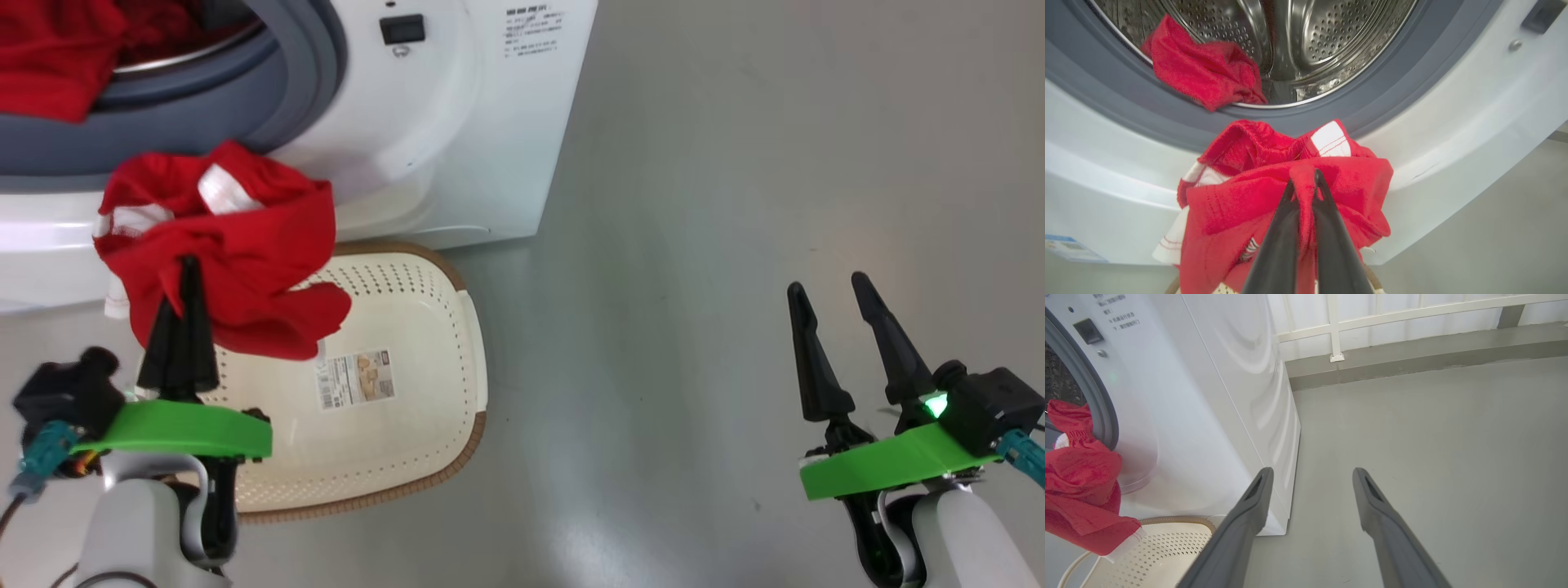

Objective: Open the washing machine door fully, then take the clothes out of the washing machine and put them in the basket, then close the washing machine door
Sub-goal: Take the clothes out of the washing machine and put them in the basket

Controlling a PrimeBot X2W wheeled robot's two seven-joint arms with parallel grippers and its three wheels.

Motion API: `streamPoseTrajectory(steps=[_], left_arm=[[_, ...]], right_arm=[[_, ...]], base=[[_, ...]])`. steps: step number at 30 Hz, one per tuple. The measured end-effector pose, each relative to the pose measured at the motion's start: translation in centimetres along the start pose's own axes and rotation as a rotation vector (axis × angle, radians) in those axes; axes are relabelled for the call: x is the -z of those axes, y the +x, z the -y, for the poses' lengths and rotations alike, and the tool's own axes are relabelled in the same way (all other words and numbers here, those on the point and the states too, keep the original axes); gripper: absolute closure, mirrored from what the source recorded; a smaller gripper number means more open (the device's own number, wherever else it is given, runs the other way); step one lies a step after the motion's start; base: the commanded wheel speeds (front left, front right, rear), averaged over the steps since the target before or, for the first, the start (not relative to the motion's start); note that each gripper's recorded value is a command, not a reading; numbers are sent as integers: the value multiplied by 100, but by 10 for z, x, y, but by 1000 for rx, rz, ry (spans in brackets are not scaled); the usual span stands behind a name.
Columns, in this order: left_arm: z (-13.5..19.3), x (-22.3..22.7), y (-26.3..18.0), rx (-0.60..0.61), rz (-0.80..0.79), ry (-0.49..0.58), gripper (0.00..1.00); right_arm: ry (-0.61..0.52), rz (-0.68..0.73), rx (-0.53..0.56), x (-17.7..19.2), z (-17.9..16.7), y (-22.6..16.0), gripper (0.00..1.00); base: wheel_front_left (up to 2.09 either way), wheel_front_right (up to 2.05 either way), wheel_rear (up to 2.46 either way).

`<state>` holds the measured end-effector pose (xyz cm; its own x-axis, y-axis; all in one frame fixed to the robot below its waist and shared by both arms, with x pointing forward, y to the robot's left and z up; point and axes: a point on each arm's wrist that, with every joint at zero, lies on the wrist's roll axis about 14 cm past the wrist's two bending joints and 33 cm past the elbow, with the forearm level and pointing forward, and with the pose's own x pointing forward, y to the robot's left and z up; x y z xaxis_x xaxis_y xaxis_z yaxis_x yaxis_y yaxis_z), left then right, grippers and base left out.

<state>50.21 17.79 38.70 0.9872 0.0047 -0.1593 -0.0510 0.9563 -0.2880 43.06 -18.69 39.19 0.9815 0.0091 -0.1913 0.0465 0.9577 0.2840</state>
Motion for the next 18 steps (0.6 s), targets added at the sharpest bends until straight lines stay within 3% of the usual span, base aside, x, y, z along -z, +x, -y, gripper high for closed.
streamPoseTrajectory(steps=[18], left_arm=[[-15, 138, -13, -57, -409, -24, 100]], right_arm=[[0, -60, 15, 30, 8, 22, 0]], base=[[0, 0, 0]])
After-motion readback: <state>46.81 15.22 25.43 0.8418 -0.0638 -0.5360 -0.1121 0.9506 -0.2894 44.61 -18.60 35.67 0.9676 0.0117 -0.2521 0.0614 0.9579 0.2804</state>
